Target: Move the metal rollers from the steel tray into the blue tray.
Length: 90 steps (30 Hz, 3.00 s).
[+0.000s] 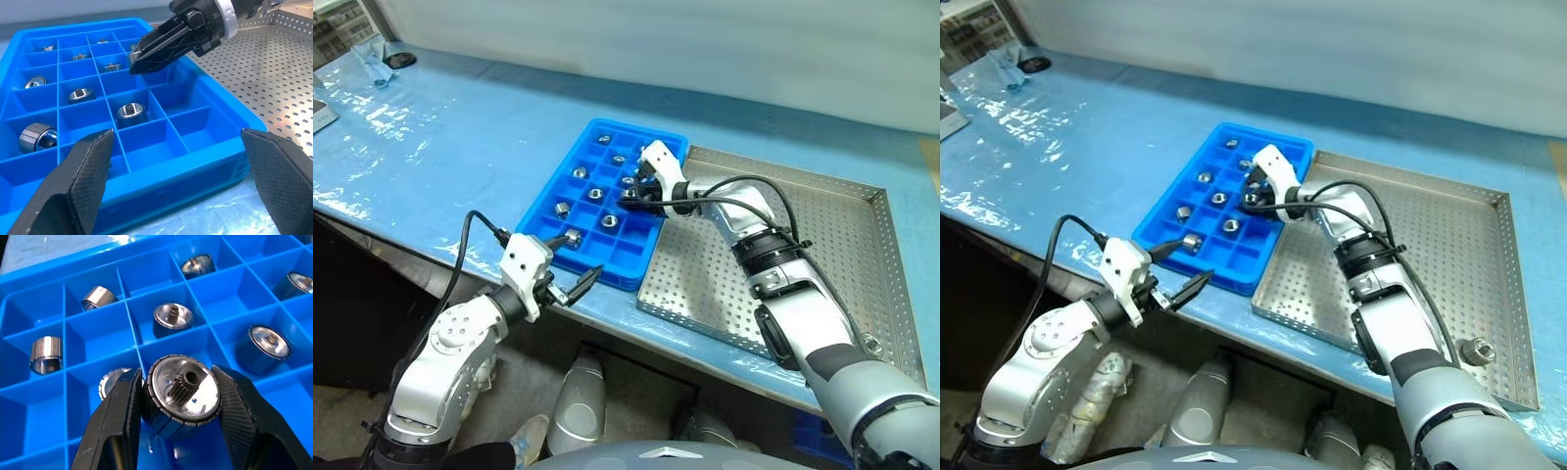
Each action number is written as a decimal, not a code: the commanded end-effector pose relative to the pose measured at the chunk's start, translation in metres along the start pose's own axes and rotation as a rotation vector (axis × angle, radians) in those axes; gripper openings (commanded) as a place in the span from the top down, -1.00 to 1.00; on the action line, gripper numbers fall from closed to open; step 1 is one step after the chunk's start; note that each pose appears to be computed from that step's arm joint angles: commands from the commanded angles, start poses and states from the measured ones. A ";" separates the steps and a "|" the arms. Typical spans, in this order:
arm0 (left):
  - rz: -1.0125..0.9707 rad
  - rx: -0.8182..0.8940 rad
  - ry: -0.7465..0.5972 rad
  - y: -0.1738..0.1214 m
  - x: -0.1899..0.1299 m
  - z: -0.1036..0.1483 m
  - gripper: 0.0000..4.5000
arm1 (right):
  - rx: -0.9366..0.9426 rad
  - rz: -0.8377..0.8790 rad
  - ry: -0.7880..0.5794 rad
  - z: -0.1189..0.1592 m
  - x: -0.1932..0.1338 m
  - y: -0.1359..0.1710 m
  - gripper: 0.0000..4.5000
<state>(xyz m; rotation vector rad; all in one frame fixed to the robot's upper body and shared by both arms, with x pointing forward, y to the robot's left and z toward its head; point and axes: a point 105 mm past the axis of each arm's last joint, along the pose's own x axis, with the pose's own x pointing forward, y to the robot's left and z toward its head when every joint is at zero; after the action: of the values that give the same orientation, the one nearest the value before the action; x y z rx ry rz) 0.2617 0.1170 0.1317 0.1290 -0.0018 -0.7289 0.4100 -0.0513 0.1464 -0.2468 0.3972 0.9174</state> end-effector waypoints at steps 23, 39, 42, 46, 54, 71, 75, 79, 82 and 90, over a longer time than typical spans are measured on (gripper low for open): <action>-0.050 0.066 -0.040 -0.001 0.014 0.016 -0.95 | -0.145 -0.067 0.174 -0.033 -0.011 -0.017 0.21; -0.192 0.051 -0.084 -0.009 0.056 0.023 -0.95 | 0.078 -0.243 -0.262 -0.002 -0.100 -0.050 -0.97; -0.257 0.031 -0.107 -0.013 0.077 0.029 -0.95 | 0.095 -0.338 -0.170 -0.034 -0.131 -0.052 -0.97; -0.376 -0.003 -0.153 -0.030 0.105 0.042 -0.95 | 0.148 -0.500 -0.027 -0.076 -0.176 -0.051 -0.97; -0.557 0.019 -0.195 -0.055 0.128 0.050 -0.95 | 0.283 -0.686 0.160 -0.120 -0.247 -0.027 -0.97; -0.675 0.118 -0.222 -0.061 0.141 0.046 -0.95 | 0.356 -0.747 0.187 -0.141 -0.254 -0.011 -0.97; -0.677 0.119 -0.221 -0.060 0.141 0.045 -0.95 | 0.283 -0.762 0.188 -0.136 -0.256 -0.014 -0.97; -0.677 0.119 -0.219 -0.060 0.142 0.044 -0.95 | 0.177 -0.826 0.154 -0.118 -0.266 -0.023 -0.97; -0.684 0.116 -0.219 -0.062 0.142 0.043 -0.95 | 0.175 -0.809 0.144 -0.116 -0.266 -0.020 -0.97; -0.689 0.113 -0.220 -0.064 0.142 0.042 -0.95 | 0.254 -0.724 0.153 -0.130 -0.251 -0.006 -0.97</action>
<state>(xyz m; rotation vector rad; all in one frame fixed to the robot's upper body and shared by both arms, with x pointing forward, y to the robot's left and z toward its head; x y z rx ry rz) 0.3247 -0.0291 0.1519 0.1563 -0.1738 -1.4264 0.2484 -0.2858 0.1312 -0.2008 0.5502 0.1323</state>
